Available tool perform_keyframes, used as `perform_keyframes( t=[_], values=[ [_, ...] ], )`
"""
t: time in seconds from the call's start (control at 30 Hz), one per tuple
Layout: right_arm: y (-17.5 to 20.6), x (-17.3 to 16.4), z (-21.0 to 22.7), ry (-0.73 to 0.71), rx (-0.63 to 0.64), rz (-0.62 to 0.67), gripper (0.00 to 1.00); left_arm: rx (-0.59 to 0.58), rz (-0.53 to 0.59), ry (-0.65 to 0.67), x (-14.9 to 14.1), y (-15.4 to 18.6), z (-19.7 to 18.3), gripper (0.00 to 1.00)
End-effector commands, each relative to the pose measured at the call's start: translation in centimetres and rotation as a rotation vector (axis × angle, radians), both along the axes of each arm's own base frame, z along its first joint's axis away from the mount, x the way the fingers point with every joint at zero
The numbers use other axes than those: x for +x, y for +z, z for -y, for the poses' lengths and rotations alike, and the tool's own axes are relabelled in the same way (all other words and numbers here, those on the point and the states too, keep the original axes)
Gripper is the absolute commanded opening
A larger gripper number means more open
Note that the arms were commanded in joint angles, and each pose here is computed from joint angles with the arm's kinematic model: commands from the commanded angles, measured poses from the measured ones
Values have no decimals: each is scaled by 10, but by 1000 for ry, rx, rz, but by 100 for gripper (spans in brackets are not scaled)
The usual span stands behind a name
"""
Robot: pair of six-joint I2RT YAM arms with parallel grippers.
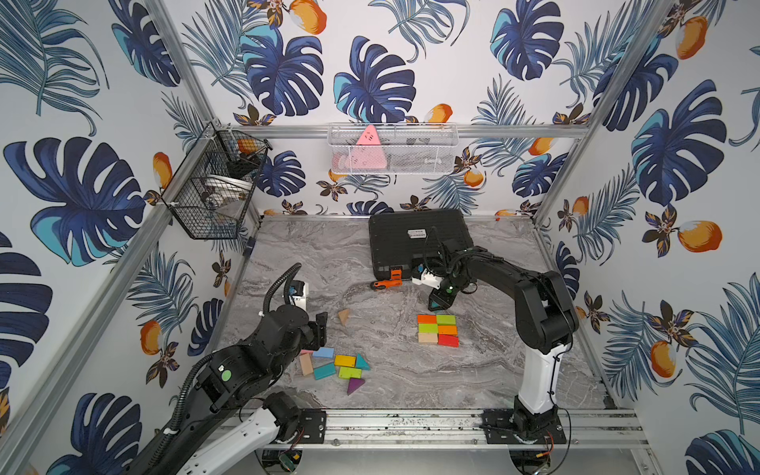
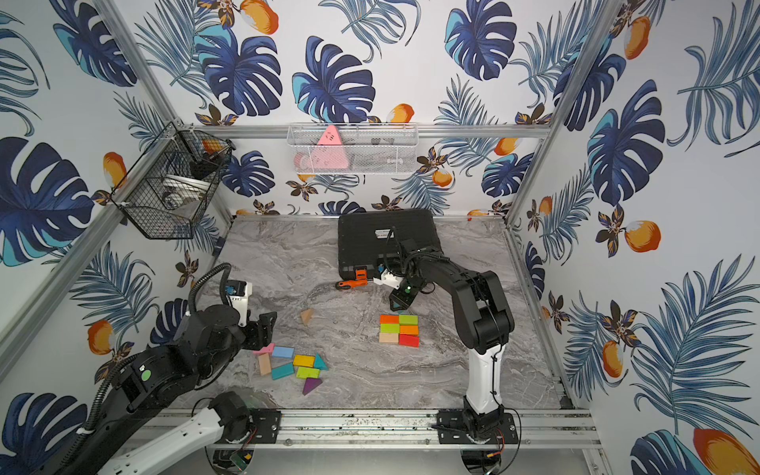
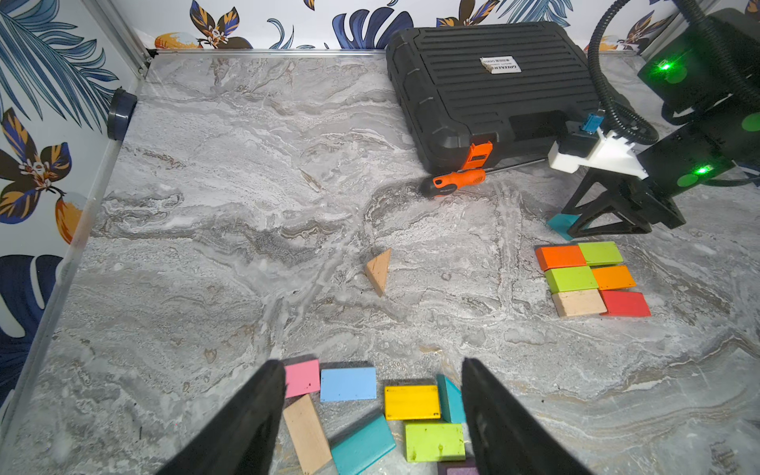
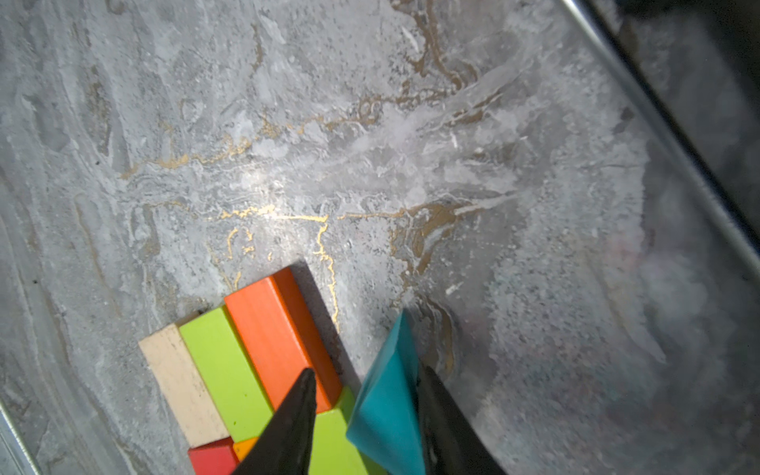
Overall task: Assemble a piece of candy with building blocks
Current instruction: Assemble the building block at the center of the board.
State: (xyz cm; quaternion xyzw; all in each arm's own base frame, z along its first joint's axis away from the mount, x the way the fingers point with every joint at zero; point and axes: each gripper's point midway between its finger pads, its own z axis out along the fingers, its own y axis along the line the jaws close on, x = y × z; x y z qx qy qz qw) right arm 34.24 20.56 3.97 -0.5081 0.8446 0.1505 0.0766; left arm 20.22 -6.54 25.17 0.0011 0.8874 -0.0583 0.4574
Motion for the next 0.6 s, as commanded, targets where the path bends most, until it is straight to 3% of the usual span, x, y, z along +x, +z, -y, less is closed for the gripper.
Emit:
perform_keyframes(
  t=[0.0, 0.37, 0.57],
  values=[
    [1, -9, -2, 15, 7, -39, 43, -2, 19, -5, 2, 4, 1, 72],
    [2, -5, -3, -2, 10, -26, 44, 1, 13, -9, 2, 3, 2, 73],
    [43, 19, -20, -84, 163, 104, 50, 7, 5, -7, 3, 1, 2, 73]
  ],
)
